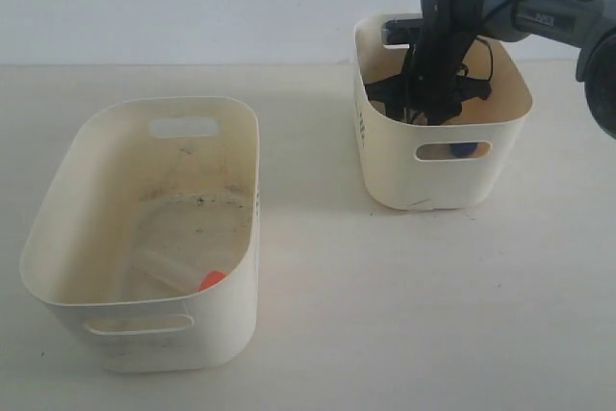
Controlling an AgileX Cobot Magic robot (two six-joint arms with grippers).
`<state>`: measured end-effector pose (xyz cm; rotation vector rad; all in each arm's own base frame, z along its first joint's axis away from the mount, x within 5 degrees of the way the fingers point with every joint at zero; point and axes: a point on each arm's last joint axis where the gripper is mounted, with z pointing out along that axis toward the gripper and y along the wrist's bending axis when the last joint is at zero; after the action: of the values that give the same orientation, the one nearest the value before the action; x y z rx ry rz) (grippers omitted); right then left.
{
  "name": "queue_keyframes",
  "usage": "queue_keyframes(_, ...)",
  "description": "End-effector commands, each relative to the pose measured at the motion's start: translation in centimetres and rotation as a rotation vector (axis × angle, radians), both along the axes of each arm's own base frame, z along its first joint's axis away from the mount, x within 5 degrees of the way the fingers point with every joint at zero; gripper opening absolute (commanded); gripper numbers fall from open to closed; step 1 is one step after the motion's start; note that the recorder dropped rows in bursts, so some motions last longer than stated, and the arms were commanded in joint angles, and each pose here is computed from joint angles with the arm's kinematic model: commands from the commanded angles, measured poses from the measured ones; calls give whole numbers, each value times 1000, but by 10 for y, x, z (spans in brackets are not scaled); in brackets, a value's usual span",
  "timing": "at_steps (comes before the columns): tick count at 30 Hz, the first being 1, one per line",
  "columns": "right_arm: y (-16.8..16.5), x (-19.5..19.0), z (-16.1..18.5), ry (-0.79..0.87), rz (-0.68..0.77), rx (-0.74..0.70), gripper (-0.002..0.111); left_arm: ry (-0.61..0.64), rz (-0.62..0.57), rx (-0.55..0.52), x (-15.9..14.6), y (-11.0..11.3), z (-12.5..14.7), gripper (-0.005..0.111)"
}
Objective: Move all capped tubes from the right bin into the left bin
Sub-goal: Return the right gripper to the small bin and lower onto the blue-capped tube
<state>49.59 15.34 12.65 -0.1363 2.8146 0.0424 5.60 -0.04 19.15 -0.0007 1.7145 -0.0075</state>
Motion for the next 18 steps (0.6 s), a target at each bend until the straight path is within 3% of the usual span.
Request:
queue_keyframes(1, -15, 1, -4, 27, 16, -65, 50, -22, 1, -4, 0, 0, 3, 4)
queue_keyframes(3, -15, 1, -4, 27, 16, -65, 37, -22, 1, -4, 0, 0, 3, 4)
queue_keyframes(7, -16, 0, -4, 40, 9, -68, 0, -22, 1, -4, 0, 0, 3, 4)
queue_keyframes(13, -17, -3, 16, 27, 11, -72, 0, -22, 1, -4, 0, 0, 3, 4)
queue_keyframes(18, -19, -8, 73, -79, 41, -62, 0, -22, 1, -4, 0, 0, 3, 4)
